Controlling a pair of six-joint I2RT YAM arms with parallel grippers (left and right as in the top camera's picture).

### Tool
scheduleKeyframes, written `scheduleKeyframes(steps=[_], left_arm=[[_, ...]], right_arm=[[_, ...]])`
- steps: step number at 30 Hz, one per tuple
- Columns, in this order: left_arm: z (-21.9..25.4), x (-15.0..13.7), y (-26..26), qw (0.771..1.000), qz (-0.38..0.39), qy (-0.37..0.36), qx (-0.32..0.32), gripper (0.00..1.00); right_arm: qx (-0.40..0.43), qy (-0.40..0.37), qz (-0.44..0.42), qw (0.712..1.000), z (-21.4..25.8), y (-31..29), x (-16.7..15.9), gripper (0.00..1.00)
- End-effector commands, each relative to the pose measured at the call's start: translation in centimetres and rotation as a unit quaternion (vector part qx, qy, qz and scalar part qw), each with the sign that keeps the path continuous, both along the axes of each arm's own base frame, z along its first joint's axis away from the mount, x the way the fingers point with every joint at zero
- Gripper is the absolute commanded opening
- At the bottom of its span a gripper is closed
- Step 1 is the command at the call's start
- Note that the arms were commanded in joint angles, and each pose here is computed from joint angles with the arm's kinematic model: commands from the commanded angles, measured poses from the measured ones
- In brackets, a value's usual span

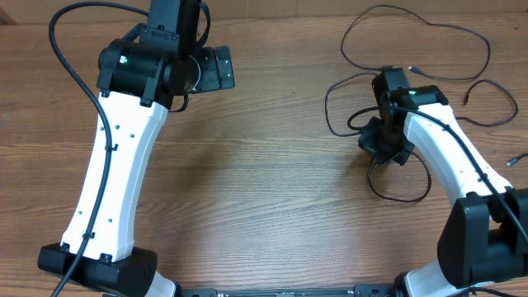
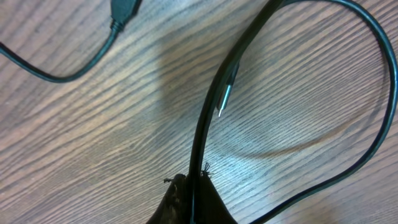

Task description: Untangle cables

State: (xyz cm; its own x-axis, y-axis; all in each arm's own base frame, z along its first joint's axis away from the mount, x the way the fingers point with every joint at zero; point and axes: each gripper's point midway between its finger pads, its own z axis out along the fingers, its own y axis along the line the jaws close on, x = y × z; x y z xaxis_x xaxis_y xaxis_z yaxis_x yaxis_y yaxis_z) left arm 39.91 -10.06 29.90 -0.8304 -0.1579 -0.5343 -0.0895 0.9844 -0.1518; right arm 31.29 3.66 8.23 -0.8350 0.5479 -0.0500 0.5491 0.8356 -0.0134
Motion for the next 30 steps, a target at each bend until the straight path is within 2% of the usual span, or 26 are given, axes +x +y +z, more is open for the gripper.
scheduleKeyframes(steps=[1,6,16,17,18,21,28,30], left_arm=[[0.2,0.5,0.2,1.000,0.011,-0.006,-0.002,0.99],[0.2,0.5,0.2,1.000,0.011,-0.006,-0.002,1.00],[0.2,0.6,0.2,1.000,0.011,-0.008,-0.003,1.00],[0.2,0.6,0.2,1.000,0.011,-0.008,-0.003,0.99],[0.2,0.6,0.2,1.000,0.011,-0.008,-0.003,1.00],[0.2,0.6,0.1,1.000,0.011,-0.008,-0.003,1.00],[0.2,0.6,0.2,1.000,0.011,-0.008,-0.003,0.99],[0.3,0.6,0.1,1.000,0.011,-0.008,-0.003,1.00]], right_arm=[[0.015,-0.020,0.002,1.000,1.2,0.7,0.8,0.04],[0.060,-0.010,0.025,0.998,1.0,2.3,0.3,0.04],[0.069,0.024,0.058,0.996,0.2,2.5,-1.6,0.04],[0.070,0.025,0.058,0.996,0.1,2.5,-1.6,0.05],[0.070,0.025,0.058,0.996,0.1,2.5,-1.6,0.13],[0.070,0.025,0.058,0.996,0.1,2.5,-1.6,0.24],[0.070,0.032,0.058,0.995,0.1,2.5,-2.0,0.28],[0.080,0.031,0.082,0.993,0.2,2.8,-2.0,0.29]])
